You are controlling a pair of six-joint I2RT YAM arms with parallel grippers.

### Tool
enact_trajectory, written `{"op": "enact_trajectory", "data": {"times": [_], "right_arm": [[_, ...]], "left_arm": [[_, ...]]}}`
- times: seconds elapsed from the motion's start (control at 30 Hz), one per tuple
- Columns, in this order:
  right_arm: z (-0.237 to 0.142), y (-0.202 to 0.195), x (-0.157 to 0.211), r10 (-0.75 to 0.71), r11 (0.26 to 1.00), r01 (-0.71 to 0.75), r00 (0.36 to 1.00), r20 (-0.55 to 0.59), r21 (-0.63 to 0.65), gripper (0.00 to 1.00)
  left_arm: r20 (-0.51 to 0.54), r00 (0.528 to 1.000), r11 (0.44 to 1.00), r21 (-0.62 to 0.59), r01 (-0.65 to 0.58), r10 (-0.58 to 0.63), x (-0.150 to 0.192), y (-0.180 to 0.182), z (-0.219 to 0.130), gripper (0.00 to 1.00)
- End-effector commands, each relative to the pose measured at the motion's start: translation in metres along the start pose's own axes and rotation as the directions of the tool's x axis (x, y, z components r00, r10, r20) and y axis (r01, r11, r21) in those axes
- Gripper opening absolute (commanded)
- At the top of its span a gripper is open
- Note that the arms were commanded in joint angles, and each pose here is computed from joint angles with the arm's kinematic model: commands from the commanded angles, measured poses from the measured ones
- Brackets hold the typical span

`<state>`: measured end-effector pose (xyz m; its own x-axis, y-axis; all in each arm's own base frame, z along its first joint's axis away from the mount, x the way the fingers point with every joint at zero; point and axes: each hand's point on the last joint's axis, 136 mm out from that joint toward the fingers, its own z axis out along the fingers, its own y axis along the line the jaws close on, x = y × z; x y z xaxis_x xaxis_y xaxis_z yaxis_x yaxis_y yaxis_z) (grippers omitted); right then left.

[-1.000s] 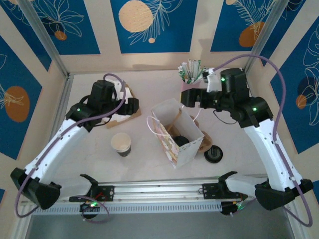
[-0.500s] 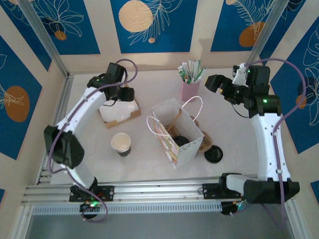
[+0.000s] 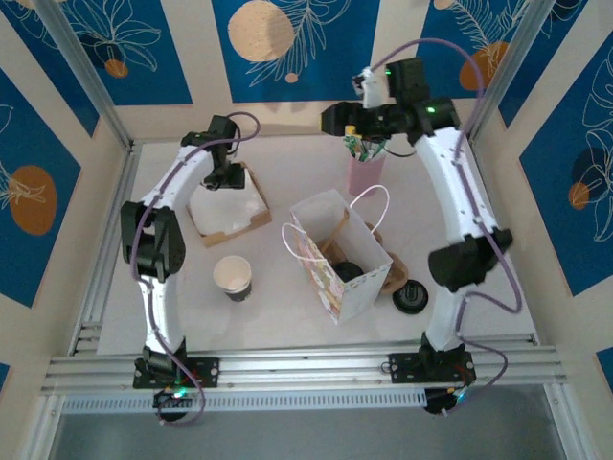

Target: Pack the takeout coffee

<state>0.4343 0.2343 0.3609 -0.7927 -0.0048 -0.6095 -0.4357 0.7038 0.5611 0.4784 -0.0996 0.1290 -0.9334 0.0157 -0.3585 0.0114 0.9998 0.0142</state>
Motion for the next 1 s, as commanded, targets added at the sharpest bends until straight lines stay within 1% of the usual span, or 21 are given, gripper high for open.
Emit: {"op": "enact_trajectory", "data": {"times": [0.0, 0.13, 0.2, 0.3, 0.33, 0.5, 0.7, 0.9, 0.97], "right_arm": [[0.026, 0.003, 0.024, -0.016, 1.0, 0.012, 0.989, -0.147, -0.026, 0.93], [0.057, -0.008, 0.031, -0.004, 1.0, 0.001, 0.978, -0.21, -0.016, 0.86], [0.066, -0.014, 0.035, 0.003, 1.0, -0.005, 0.974, -0.228, -0.012, 0.84], [0.074, -0.018, 0.039, 0.009, 1.0, -0.011, 0.971, -0.24, -0.009, 0.82], [0.076, -0.02, 0.039, 0.009, 1.0, -0.011, 0.971, -0.241, -0.007, 0.82], [0.079, -0.023, 0.039, 0.012, 1.0, -0.014, 0.97, -0.243, -0.004, 0.82], [0.081, -0.023, 0.038, 0.011, 1.0, -0.014, 0.971, -0.24, -0.011, 0.82], [0.081, -0.021, 0.038, 0.014, 1.0, -0.019, 0.971, -0.24, -0.019, 0.82], [0.081, -0.02, 0.038, 0.011, 1.0, -0.018, 0.971, -0.239, -0.024, 0.81]], "left_arm": [[-0.057, 0.998, 0.999, -0.047, -0.002, -0.001, 0.003, 0.018, 0.015, 0.48], [-0.091, 0.996, 0.999, -0.052, 0.001, -0.006, 0.006, 0.024, 0.032, 0.44], [-0.104, 0.995, 0.999, -0.053, 0.0, -0.005, 0.007, 0.025, 0.039, 0.4], [-0.133, 0.991, 0.999, -0.036, 0.003, -0.007, 0.01, 0.024, 0.05, 0.34], [-0.142, 0.99, 1.0, -0.028, 0.002, -0.006, 0.011, 0.023, 0.053, 0.33], [-0.174, 0.985, 1.0, -0.017, -0.002, -0.001, 0.015, 0.02, 0.067, 0.33], [-0.213, 0.977, 1.0, -0.024, -0.007, 0.002, 0.022, 0.021, 0.081, 0.35], [-0.221, 0.975, 1.0, -0.028, -0.008, 0.002, 0.023, 0.021, 0.086, 0.33], [-0.222, 0.975, 1.0, -0.029, -0.01, 0.003, 0.023, 0.022, 0.087, 0.3]]}}
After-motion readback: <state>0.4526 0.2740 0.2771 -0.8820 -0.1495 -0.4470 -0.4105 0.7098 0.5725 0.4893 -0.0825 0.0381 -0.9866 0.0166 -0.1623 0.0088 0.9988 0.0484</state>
